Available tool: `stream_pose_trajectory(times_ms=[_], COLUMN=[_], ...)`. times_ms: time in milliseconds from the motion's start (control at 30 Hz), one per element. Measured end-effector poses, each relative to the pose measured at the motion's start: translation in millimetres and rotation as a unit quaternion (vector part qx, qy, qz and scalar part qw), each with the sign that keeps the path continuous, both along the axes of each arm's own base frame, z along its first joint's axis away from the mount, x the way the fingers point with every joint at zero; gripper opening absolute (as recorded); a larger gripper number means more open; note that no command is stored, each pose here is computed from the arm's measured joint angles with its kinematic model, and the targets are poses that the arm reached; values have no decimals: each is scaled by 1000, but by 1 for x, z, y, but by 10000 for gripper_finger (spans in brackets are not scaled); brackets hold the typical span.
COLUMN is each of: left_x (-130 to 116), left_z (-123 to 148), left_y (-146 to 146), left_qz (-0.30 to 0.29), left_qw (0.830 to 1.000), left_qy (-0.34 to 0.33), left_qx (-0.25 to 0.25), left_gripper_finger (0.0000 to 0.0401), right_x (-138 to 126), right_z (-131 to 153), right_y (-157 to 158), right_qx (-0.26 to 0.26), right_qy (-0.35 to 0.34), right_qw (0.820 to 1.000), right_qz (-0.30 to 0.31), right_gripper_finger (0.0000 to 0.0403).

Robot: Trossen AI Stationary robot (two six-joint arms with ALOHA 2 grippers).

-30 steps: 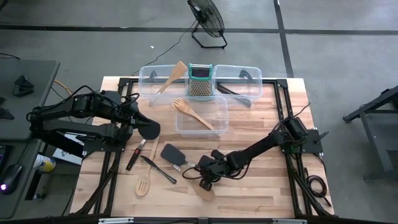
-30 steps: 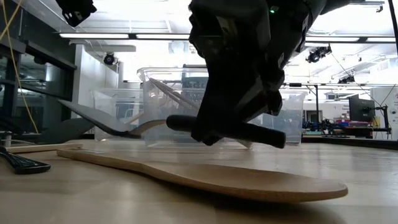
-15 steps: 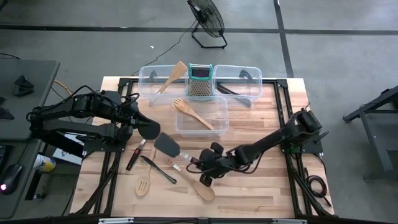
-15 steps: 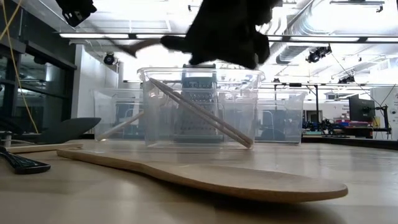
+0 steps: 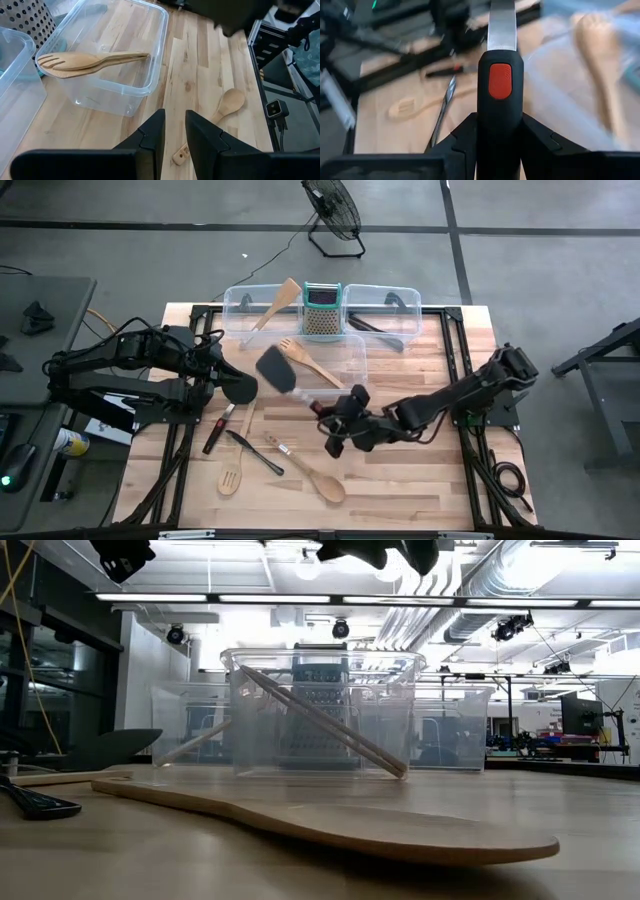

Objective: Pick & Place Kitchen Items
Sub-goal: Put the black spatula into the left transparent bin

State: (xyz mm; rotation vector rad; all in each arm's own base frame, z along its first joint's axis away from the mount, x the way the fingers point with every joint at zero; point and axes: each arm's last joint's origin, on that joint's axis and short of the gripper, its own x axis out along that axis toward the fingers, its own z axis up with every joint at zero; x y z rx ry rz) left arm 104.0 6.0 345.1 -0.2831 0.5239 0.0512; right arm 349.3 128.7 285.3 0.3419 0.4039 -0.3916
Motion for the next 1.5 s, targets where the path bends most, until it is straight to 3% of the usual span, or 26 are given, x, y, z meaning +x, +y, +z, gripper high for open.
stream_pose_trajectory(times_ms=[233,433,667,1000,1267,1500], left_x=[1,2,5,9,22,50], left_z=[2,4,10,21,27,23], left_y=[0,0,1,1,3,4], left_qz=[1,9,20,25,44,22], left_qw=[1000,1000,998,992,985,988], left_qy=[-10,-22,-55,-117,-150,-144], left_qx=[-1,-13,-29,-42,-68,-55], left_gripper_finger=[74,74,74,74,74,74], right_x=[3,9,13,18,21,26], right_z=[15,17,18,17,23,33], right_y=[-17,-34,-50,-73,-71,-68], right_qx=[2,70,76,46,-67,-95], right_qy=[-67,-111,-117,-93,-57,-95], right_qw=[994,980,976,982,994,991], right_qz=[-85,-148,-168,-160,-69,-16], right_gripper_finger=[102,102,102,102,102,102])
